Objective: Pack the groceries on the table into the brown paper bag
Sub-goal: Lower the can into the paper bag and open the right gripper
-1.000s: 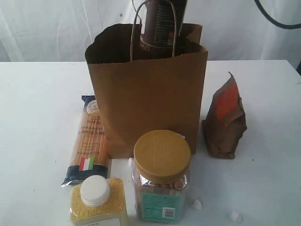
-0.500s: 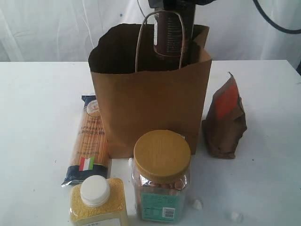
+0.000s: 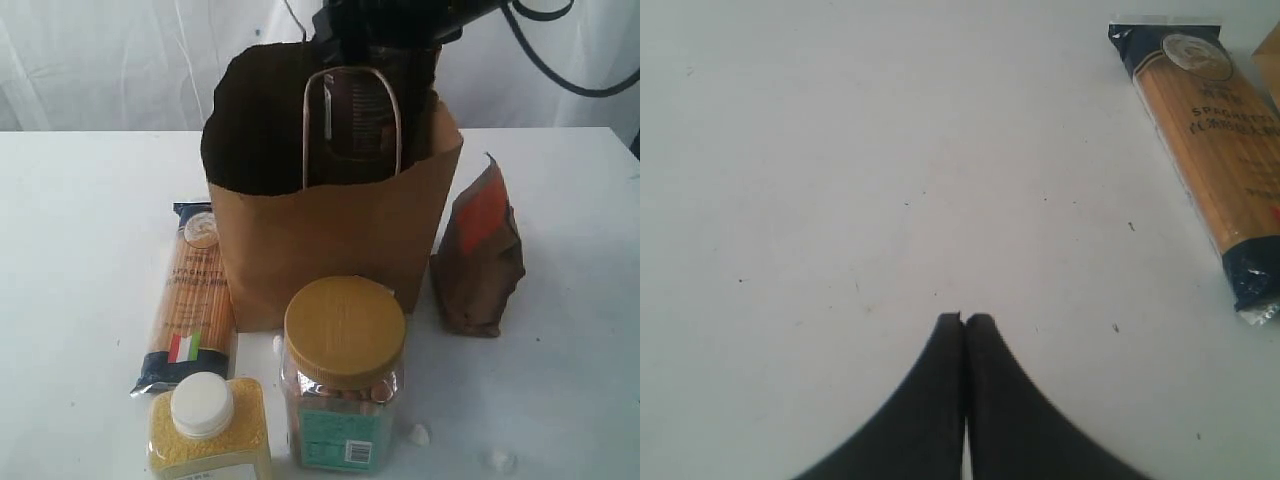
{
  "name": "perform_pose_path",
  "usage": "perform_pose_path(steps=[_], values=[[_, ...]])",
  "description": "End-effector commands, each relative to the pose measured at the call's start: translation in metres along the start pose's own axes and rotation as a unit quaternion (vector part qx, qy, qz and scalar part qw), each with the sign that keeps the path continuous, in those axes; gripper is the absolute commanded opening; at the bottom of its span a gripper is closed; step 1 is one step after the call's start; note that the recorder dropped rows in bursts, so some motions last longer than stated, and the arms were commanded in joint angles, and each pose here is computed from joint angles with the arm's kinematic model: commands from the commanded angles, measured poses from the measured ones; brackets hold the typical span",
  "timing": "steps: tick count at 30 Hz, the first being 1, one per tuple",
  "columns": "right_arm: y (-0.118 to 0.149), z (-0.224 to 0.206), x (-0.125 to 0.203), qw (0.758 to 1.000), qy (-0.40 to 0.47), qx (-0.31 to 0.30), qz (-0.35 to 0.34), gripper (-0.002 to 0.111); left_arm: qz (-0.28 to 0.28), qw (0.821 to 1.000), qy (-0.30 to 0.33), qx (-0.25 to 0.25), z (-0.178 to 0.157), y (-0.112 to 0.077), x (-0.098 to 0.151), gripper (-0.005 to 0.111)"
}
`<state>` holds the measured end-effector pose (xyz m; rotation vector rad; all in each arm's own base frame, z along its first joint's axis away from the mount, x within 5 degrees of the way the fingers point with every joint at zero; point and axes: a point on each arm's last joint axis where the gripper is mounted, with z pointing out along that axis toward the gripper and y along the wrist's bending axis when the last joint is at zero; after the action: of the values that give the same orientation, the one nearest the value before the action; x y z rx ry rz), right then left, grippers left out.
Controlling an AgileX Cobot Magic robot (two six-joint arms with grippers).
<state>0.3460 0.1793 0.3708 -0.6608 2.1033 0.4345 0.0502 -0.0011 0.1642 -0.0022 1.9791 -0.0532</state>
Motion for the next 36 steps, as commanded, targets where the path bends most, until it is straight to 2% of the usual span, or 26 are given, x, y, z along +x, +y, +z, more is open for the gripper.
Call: perform_pose_path(steps=[1,8,22,30,36], values=[[-0.001,0.001,-0.003,1.0,-0.02,0.006,0.004,0.064,0.001,1.0,0.0,0.002,0.001,0.0,0.002,0.0],[-0.001,0.001,-0.004,1.0,-0.022,0.007,0.004,0.074,0.001,1.0,0.0,0.002,0.001,0.0,0.002,0.0],[-0.002,0.007,-0.001,1.0,-0.015,0.008,0.012,0.074,0.001,1.0,0.0,0.002,0.001,0.0,0.002,0.0],[-0.007,0.018,0.005,1.0,0.004,0.023,-0.011,0.074,0.001,1.0,0.0,0.002,0.001,0.0,0.002,0.0],[-0.01,0.022,0.001,0.999,-0.023,0.034,-0.01,0.074,0.001,1.0,0.0,0.002,0.001,0.0,0.002,0.0]])
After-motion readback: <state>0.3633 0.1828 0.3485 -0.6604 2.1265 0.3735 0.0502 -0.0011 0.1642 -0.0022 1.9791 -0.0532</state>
